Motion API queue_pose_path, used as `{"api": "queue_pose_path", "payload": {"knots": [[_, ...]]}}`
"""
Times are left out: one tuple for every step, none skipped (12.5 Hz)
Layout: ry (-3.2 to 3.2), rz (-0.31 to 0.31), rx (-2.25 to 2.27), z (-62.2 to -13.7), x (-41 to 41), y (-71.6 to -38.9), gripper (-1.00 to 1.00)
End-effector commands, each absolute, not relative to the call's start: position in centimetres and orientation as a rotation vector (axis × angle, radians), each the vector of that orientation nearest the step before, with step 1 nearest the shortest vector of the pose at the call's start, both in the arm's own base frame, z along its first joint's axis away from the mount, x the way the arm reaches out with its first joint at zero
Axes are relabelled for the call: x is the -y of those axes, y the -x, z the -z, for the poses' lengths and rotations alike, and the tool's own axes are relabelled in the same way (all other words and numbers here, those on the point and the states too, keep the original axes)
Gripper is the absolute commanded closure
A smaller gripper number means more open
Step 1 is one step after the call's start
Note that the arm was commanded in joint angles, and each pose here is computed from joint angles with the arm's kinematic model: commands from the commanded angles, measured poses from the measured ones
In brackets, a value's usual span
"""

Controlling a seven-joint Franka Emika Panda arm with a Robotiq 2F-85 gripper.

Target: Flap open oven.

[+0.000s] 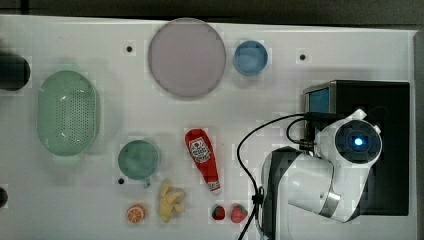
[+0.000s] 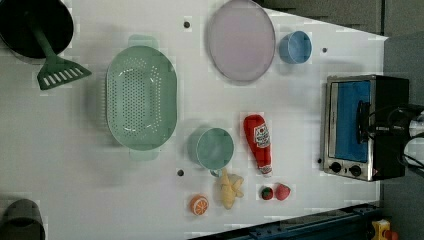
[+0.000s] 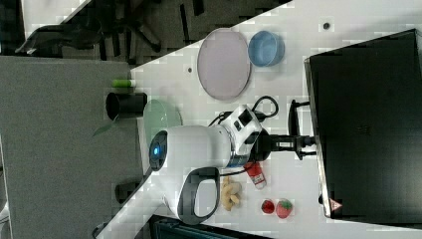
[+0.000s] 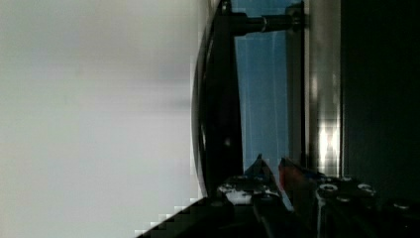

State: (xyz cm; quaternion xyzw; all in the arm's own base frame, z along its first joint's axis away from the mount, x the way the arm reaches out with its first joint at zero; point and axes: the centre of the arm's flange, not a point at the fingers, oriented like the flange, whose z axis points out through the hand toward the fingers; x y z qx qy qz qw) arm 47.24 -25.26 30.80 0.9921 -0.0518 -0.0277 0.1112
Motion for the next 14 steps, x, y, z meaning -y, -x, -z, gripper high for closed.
{"api": "queue_pose_path", "payload": {"knots": [[-2.923,0.038,0.072,-30.9,24.4,-48.1,0.65],[-2.923,0.032,0.058,-31.0,24.0,-48.4,0.65],[-2.925,0.043,0.041,-30.8,23.4,-48.5,0.65],[-2.928,0.052,0.021,-30.4,22.7,-48.5,0.65],[-2.932,0.058,0.006,-30.1,21.8,-48.7,0.65],[-2.934,0.066,-0.012,-29.7,20.7,-48.8,0.65],[-2.934,0.075,-0.017,-29.2,19.6,-49.0,0.65],[-2.917,0.09,-0.03,-28.7,18.3,-49.1,0.65],[-2.888,0.1,-0.029,-28.2,17.0,-49.2,0.65],[-2.857,0.104,-0.002,-27.7,15.7,-49.3,0.65],[-2.825,0.105,0.035,-27.2,14.6,-49.4,0.65],[-2.793,0.107,0.062,-26.6,13.5,-49.5,0.65],[-2.763,0.109,0.074,-25.8,12.3,-49.7,0.65],[-2.737,0.113,0.072,-24.9,11.1,-49.8,0.65]]}}
